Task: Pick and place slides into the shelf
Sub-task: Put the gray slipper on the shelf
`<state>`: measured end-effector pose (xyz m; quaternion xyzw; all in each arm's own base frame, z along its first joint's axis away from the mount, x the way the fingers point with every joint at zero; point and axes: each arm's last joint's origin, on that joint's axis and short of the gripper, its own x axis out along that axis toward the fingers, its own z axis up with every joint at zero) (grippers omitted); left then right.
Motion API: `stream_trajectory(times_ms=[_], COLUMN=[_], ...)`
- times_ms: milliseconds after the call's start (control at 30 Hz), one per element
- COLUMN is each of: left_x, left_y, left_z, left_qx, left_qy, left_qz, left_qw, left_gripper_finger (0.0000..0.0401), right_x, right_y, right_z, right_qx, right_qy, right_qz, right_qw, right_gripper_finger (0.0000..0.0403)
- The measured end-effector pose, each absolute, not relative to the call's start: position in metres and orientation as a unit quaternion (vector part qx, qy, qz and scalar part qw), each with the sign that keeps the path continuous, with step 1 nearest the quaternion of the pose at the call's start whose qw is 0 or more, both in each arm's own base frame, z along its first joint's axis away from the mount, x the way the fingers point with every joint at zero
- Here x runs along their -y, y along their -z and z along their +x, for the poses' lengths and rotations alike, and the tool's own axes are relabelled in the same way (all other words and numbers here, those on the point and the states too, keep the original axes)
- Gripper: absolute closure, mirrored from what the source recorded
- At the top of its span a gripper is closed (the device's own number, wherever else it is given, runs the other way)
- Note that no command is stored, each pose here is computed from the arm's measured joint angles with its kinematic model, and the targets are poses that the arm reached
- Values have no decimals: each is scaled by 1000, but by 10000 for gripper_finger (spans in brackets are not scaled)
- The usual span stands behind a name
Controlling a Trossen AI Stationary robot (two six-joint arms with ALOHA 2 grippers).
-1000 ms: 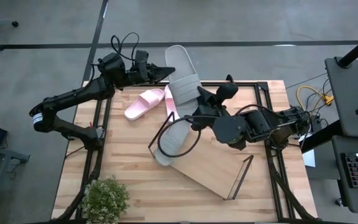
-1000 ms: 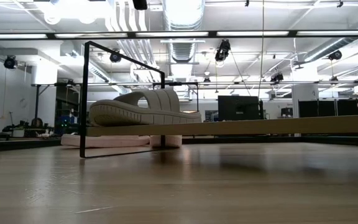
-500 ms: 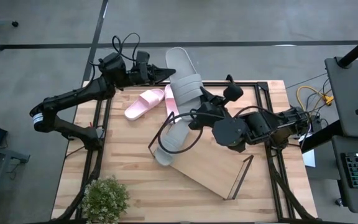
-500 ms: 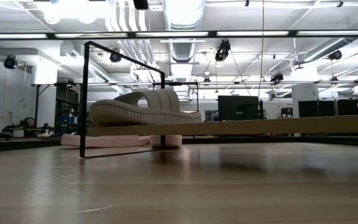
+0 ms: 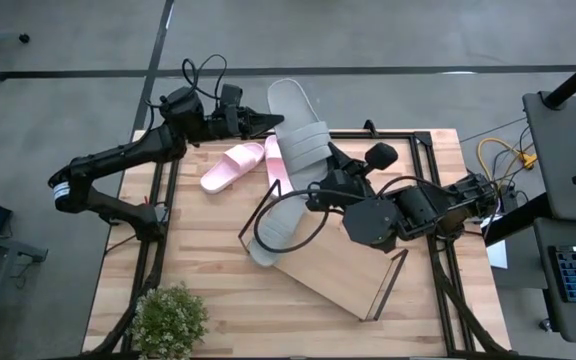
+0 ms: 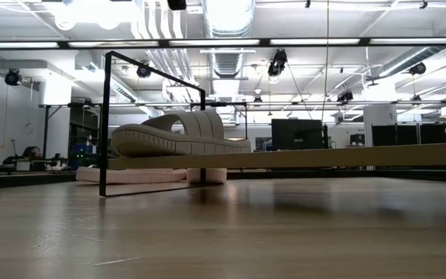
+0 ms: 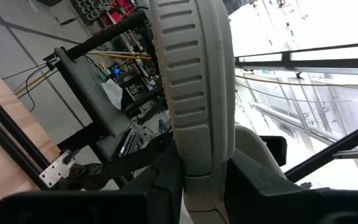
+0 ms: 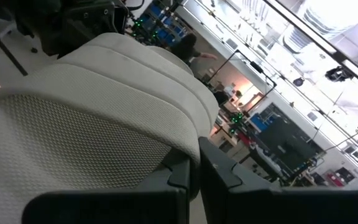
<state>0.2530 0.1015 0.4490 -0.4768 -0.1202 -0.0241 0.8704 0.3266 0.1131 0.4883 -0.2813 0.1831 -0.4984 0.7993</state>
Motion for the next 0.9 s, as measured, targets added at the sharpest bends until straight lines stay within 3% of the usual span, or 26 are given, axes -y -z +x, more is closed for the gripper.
stream_trajectory(times_ms=[267, 667, 900], left_x=[-102, -105, -117], left_y=[-450, -449, -449], left_z=[254, 255, 250], left_qx=[118, 116, 127], left_qy=[43, 47, 23], left_qz=[-470, -479, -459], left_qw=[873, 869, 879], left_gripper_finger=[327, 164, 130], right_x=[-112, -110, -107], right_y=[-487, -489, -494], right_z=[328, 326, 320], right_qx=[-182, -180, -187], right_qy=[488, 491, 518], right_qz=[-277, -274, -285], right_qw=[807, 807, 785], right_gripper_finger=[394, 395, 395])
